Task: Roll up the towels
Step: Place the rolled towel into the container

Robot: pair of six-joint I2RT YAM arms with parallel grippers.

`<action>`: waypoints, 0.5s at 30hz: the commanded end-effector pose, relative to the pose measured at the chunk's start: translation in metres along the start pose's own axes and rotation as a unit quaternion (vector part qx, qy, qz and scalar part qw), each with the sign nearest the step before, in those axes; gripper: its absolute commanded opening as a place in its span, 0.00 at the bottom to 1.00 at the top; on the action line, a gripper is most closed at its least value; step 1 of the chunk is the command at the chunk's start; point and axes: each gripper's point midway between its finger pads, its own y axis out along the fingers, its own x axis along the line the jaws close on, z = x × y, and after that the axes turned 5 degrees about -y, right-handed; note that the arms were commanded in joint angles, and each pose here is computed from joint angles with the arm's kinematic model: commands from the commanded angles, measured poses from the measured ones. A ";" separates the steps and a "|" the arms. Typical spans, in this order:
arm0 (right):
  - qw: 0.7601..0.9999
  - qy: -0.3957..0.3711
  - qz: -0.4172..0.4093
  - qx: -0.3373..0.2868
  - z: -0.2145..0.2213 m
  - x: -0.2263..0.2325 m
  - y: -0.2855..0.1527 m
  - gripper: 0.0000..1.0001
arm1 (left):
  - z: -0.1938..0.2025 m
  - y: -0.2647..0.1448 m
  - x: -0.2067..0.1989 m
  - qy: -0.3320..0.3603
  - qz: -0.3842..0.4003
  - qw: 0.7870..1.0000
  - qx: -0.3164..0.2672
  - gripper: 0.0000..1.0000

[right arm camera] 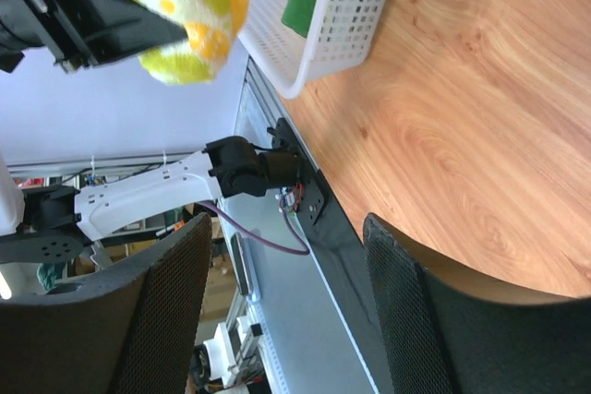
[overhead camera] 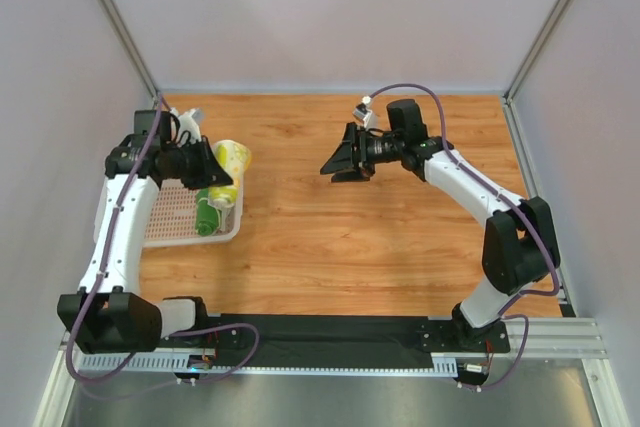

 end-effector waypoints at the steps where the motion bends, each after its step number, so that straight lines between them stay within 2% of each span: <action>1: 1.000 0.000 0.015 0.008 0.008 -0.005 -0.001 0.67 | -0.004 -0.031 0.057 0.002 -0.121 0.992 -0.028 0.00; 3: 1.000 0.003 0.020 0.012 0.010 -0.007 -0.001 0.67 | -0.004 -0.039 0.078 -0.013 -0.171 0.985 -0.033 0.00; 6: 1.000 0.007 0.025 0.015 0.011 -0.010 -0.001 0.67 | -0.005 -0.051 0.112 -0.033 -0.265 0.963 -0.046 0.00; 9: 0.999 0.007 0.028 0.020 0.012 -0.011 -0.001 0.66 | -0.007 -0.070 0.151 -0.038 -0.376 0.924 -0.052 0.00; 10: 0.999 0.008 0.030 0.021 0.013 -0.011 -0.001 0.66 | -0.006 -0.078 0.165 -0.020 -0.410 0.911 -0.042 0.00; 15: 0.999 0.016 0.031 0.026 0.015 -0.014 0.000 0.66 | 0.003 -0.051 0.208 -0.001 -0.447 0.894 -0.008 0.00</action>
